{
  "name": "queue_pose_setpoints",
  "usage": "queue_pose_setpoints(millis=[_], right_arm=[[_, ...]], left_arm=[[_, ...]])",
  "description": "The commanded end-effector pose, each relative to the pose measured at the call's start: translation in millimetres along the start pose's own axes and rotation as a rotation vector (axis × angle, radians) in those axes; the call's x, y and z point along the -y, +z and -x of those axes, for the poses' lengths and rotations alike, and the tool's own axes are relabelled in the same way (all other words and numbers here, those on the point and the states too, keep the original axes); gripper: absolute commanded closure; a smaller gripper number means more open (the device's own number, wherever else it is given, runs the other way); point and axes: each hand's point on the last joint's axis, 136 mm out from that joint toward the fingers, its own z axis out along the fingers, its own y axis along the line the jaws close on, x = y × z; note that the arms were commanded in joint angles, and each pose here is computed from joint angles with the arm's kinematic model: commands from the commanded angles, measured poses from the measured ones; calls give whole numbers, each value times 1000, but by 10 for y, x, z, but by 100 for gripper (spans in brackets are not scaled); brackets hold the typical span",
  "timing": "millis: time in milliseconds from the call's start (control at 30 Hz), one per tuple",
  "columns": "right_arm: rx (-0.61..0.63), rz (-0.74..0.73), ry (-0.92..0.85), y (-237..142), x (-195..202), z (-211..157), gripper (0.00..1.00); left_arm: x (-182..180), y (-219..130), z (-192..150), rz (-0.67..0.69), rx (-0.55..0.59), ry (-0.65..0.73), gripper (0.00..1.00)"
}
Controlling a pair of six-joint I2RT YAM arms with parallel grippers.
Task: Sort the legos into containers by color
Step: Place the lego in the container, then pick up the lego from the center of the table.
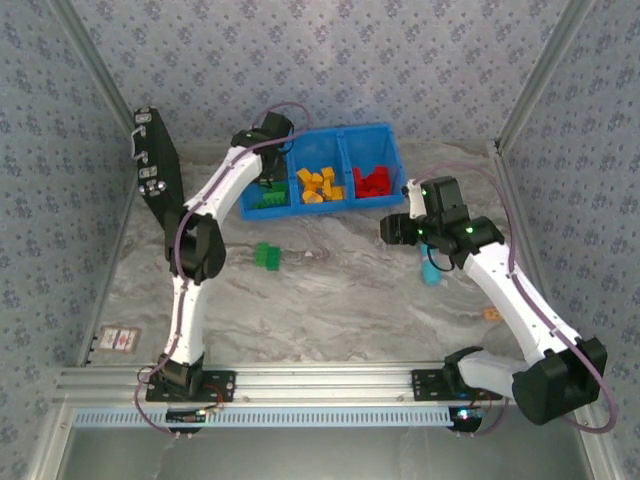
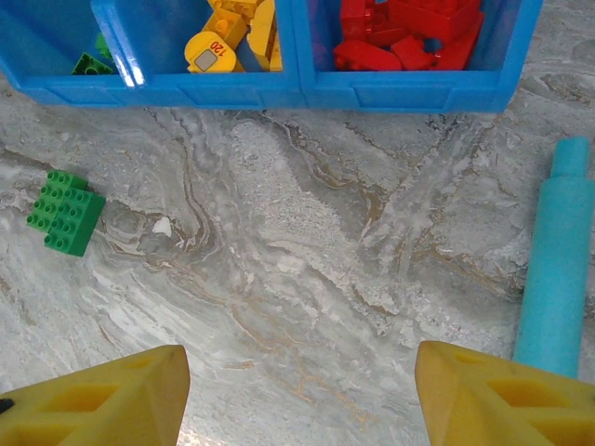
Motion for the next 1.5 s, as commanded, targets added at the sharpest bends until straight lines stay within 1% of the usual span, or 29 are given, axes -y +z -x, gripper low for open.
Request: queue_pose_setpoints(millis=[0,100,167,200,300,433,567,633,767,967,1167,1367,1467], right_arm=[[40,30,-14,-96,-90,91,33],[52,35,-18,-152,-112,95,33],[58,39,-21,-188,-128,96,33],[59,41,-21,-204,-134,90,33],[63,44,-26,-254,-157,84,32],[59,44,-33,-283,-178,74,32],[59,50,-45,-275,-221,73,32],[55,55,-51,-252,-244,72,32],[49,61,-71,-225,-292,50,32],[67,57,-69,-250,-282,28,32],[63,35,-75,-316,-236,-44,32],[57,17,-62,-339,-177,-124,32],[49,20,-59,-316,-180,-139,32]], left_arm=[[-99,-760,212,-36,117,8,54],[-75,-1024,75,-42,136,77,54],[-87,-1153,-92,-24,137,125,56],[-106,-1205,-161,-14,140,140,57],[-182,-1242,-519,25,116,188,57],[-309,-1273,-971,98,99,221,57],[-380,-1244,-1345,201,112,242,54],[-372,-1197,-1497,221,107,229,53],[-294,-1033,-1767,207,77,169,51],[-178,-788,-1965,227,50,153,50],[13,-582,-2060,181,21,141,49],[45,-464,-2129,175,-8,142,49],[37,-336,-2225,157,-46,122,49]])
